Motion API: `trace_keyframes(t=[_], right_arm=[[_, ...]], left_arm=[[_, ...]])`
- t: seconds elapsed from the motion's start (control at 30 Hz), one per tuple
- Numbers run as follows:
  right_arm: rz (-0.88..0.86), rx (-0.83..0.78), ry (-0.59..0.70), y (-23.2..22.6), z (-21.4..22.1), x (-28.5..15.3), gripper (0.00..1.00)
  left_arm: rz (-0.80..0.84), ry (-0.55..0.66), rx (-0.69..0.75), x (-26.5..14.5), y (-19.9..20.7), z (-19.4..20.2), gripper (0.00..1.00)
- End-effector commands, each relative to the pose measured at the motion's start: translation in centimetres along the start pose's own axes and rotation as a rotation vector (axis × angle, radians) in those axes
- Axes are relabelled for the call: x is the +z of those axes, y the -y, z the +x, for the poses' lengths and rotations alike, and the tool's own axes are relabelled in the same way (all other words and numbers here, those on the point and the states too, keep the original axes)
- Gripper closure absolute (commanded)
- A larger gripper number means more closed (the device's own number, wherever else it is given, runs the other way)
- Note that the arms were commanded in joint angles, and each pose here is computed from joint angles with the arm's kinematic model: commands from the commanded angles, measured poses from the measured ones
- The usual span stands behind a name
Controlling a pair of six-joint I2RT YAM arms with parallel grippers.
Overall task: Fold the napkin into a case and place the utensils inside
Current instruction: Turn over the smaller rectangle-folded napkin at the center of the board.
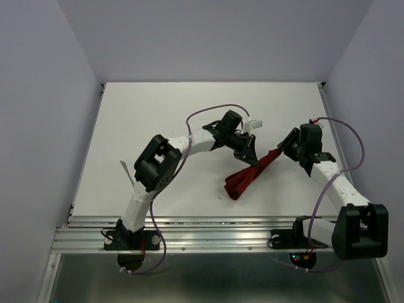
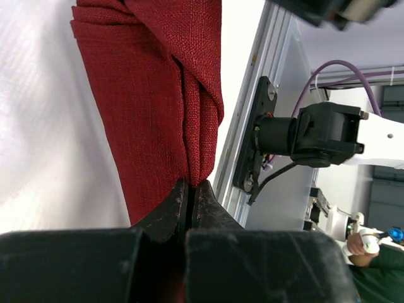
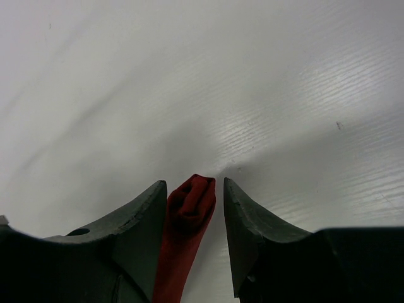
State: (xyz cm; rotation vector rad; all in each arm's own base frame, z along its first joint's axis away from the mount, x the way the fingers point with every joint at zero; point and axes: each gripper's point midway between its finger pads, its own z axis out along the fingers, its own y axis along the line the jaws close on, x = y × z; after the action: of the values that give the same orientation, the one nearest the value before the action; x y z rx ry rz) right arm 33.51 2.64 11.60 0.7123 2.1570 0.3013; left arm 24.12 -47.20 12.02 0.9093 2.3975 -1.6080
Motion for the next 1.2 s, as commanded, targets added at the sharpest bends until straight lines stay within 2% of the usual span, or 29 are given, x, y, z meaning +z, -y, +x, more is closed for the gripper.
trace_keyframes(t=[0.0,0.5,0.7,0.8,0.93,1.03,1.17], right_arm=[[-0.010,-0.006,0.068,-0.5,-2.3,-0.9,0.53],[-0.003,-0.013,0.061,-0.2,-2.4,-0.8,0.53],[-0.044,-0.026,0.013,-0.8,-1.5,-0.5,0.55],[-0.133,-0.051,-0.051,-2.1,-0.1,-0.4,0.60],[-0.158,-0.059,-0.121,-1.8,2.1,-0.1,0.79],[-0.195,-0.078,-0.168,-2.2,3.6,-0.3,0.87],[-0.233,-0.102,-0.226,-3.1,5.7,-0.4,0.91]], left_arm=[[0.105,-0.021,-0.009,0.2,-0.1,0.2,1.00],[0.093,-0.019,-0.049,-0.7,-3.6,1.0,1.00],[0.082,-0.014,-0.064,-1.1,-4.7,1.1,1.00],[0.077,-0.019,-0.079,-1.1,-5.3,1.4,1.00],[0.071,-0.018,-0.088,-1.3,-6.1,1.5,1.00],[0.064,-0.015,-0.092,-1.5,-6.4,1.6,0.96],[0.060,-0.017,-0.101,-1.5,-6.9,1.8,0.94]])
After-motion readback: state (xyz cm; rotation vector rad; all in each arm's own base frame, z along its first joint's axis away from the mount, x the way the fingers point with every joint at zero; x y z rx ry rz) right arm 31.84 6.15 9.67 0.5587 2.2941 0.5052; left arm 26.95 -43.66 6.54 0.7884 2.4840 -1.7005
